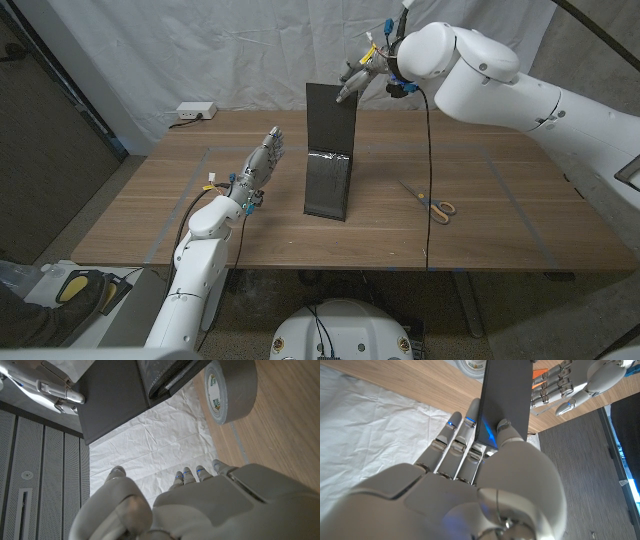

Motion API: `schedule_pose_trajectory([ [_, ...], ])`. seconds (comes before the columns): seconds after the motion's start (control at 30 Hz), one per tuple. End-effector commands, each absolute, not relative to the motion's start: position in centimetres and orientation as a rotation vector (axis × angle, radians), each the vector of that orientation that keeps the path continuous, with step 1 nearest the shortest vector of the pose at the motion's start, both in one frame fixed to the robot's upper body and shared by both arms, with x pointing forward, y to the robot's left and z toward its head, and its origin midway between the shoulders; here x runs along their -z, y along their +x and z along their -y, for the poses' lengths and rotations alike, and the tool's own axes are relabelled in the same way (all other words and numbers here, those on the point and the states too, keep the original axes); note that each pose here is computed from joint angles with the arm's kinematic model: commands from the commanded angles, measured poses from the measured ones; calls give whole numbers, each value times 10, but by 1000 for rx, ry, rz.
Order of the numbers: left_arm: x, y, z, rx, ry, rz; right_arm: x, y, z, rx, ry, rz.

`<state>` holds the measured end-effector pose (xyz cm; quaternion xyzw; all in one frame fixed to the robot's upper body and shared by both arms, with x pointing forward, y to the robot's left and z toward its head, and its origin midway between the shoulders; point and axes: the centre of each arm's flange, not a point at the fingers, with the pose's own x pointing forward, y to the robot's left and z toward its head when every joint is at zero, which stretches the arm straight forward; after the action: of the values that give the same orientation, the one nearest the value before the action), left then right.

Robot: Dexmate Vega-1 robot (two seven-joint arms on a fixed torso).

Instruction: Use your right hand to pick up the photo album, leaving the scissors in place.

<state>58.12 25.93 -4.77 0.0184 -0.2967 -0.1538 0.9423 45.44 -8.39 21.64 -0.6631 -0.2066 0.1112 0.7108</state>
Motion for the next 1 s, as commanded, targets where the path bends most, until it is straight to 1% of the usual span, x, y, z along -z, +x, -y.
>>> schedule_pose_trajectory([
  [0.03, 50, 582, -253, 319, 37, 594, -221, 445, 89, -247, -1459, 474],
  [0.53, 44, 584, -252, 317, 43, 595, -235, 437, 91, -238, -1439, 511],
  [1.0, 38, 585, -251, 319, 56, 598, -249, 425, 102, -229, -1358, 614],
])
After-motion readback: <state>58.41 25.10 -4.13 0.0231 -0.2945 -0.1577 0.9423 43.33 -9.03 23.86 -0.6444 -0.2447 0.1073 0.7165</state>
